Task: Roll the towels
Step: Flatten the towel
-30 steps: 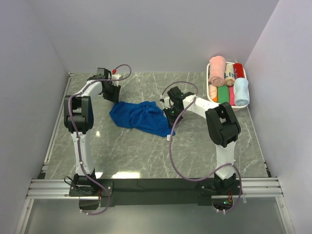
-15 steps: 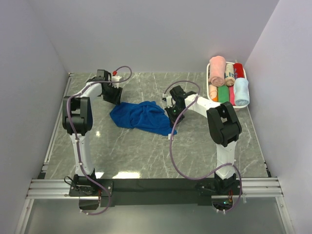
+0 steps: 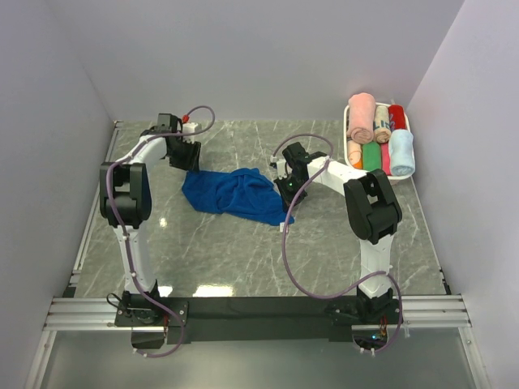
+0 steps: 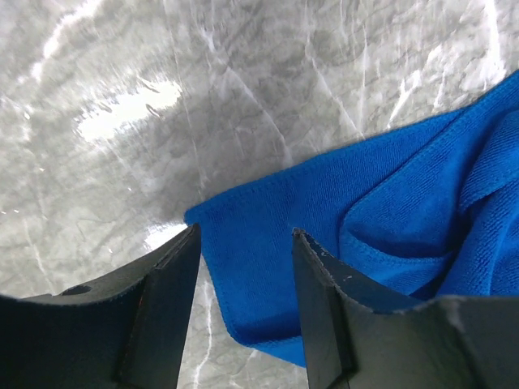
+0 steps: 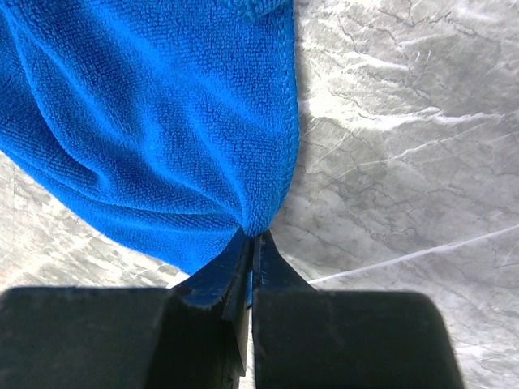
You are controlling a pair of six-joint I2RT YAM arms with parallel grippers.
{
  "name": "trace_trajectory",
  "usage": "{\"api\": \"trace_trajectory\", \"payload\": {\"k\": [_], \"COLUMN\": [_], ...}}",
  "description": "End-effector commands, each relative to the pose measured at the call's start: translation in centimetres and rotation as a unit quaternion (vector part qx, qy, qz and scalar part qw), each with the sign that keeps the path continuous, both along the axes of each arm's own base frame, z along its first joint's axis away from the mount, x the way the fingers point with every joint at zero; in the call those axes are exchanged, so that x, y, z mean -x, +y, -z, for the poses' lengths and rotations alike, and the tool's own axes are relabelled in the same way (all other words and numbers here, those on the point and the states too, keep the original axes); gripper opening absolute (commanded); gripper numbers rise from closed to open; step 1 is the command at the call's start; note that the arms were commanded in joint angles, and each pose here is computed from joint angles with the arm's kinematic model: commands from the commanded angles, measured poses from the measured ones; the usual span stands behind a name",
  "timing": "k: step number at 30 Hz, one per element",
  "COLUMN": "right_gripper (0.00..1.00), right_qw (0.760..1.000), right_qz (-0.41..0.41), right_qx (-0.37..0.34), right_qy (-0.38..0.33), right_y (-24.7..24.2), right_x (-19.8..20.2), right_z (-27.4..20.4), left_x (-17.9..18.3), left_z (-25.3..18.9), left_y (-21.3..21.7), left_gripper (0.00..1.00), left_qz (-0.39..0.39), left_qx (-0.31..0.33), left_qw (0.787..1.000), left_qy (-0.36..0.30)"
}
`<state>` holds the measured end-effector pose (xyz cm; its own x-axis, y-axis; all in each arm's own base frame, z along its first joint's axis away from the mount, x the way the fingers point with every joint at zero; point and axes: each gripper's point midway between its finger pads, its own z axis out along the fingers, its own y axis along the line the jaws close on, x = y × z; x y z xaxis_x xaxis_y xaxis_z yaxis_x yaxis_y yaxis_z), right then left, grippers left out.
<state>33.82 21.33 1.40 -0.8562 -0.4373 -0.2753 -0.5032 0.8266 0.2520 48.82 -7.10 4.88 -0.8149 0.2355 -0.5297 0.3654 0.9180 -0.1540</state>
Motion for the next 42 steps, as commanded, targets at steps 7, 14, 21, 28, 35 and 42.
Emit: {"api": "trace_trajectory", "payload": {"k": [7,14,21,28,35,42], "right_gripper": [0.00,0.00,0.00,0.00,0.00,0.00], "right_qw": [0.999,0.999,0.995,0.991,0.995,0.996], "right_qz": [-0.001,-0.008,-0.016,-0.005,-0.008,-0.003], "right_qx": [0.042,0.053,0.082,0.077,0.057,0.053], "right_qy": [0.020,0.007,-0.053,-0.111,-0.083,-0.073], "right_y": [-1.8,-2.6,-5.5,-9.2,-8.7,-8.7], "right_x": [0.9,0.8,-1.4,-4.8,-3.6,-2.9], "right_z": [1.4,1.3,-1.2,-5.6,-4.8,-4.2], "left_x": [0.7,1.7,0.3,-3.6,-1.2,5.0], "left_z": [2.4,5.3,2.5,-5.3,-4.6,-1.2], "left_y": [0.1,2.0,3.9,6.1,2.6,-3.1], "left_gripper": [0.51,0.28,0.00,0.00,0.67,0.92], "left_qz": [-0.015,-0.037,-0.050,-0.061,-0.007,0.097], "left_qx": [-0.001,-0.055,-0.042,-0.009,0.028,-0.020], "left_qw": [0.999,0.995,0.997,0.997,1.000,0.995], "left_qy": [0.044,0.069,0.044,-0.043,-0.009,0.025]}}
